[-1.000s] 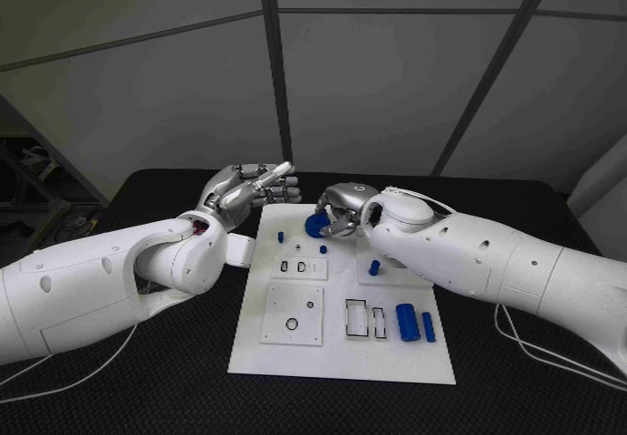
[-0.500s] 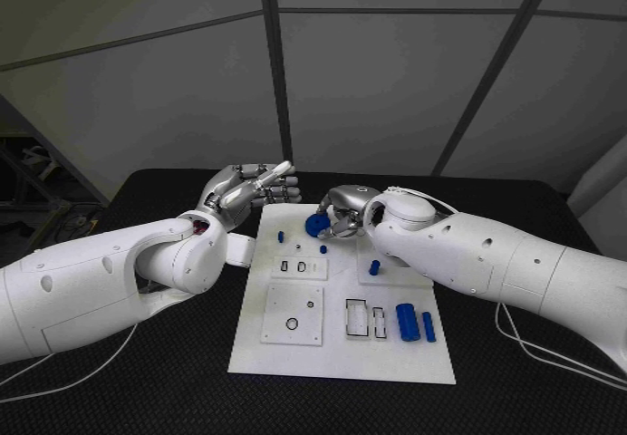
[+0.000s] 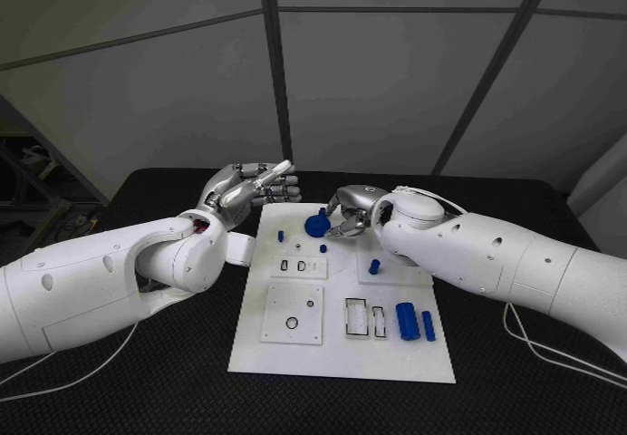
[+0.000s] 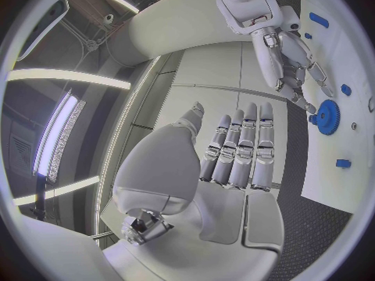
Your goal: Assemble the parts on the task board
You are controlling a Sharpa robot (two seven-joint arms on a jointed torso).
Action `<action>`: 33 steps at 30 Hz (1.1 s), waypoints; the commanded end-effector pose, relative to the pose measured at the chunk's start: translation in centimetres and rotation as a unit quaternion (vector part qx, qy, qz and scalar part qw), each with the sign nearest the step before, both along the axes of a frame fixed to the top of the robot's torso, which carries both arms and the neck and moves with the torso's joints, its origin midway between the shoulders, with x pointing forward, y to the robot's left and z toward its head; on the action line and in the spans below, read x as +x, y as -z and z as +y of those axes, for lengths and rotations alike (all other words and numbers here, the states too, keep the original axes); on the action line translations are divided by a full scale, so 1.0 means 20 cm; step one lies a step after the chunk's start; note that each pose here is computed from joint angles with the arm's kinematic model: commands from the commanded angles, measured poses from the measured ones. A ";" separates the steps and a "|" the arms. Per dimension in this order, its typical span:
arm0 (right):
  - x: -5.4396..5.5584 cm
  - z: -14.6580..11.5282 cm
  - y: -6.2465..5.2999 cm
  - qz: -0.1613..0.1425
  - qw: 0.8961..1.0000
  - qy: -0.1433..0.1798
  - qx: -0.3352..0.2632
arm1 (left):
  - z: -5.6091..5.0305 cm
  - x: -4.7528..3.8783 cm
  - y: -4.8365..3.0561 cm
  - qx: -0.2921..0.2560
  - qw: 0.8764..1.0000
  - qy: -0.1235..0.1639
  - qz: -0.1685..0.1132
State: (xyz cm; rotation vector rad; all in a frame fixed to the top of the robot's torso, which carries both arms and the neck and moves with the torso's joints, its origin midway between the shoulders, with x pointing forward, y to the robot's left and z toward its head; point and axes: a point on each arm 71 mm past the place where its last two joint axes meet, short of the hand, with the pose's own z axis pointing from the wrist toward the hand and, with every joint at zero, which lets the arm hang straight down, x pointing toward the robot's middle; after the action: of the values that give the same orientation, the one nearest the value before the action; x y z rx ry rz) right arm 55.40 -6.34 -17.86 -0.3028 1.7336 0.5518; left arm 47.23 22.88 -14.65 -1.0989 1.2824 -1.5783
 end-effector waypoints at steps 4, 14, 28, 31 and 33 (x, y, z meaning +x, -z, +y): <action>-0.01 0.00 -0.04 -0.027 0.999 0.008 0.028 | 0.00 0.000 -0.008 -0.001 1.000 0.003 -0.004; -0.04 -0.14 -0.11 -0.083 0.991 0.011 0.105 | 0.01 0.008 -0.004 0.000 1.000 0.000 -0.004; -0.11 -0.71 -0.09 0.004 0.988 -0.020 0.155 | 0.03 0.017 0.000 -0.001 1.000 0.000 -0.007; -0.10 -0.83 -0.09 0.005 0.988 0.000 0.155 | 0.03 0.019 0.001 -0.002 1.000 0.003 -0.008; -0.10 -0.88 -0.09 0.004 0.988 0.012 0.154 | 0.03 0.020 0.003 -0.002 1.000 0.003 -0.007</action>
State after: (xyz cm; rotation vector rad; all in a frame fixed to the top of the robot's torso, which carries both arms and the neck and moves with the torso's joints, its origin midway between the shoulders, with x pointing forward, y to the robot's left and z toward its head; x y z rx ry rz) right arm 53.59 -24.09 -16.17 -0.0651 1.6187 0.7170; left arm 47.64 23.64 -14.88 -1.1031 1.2764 -1.5633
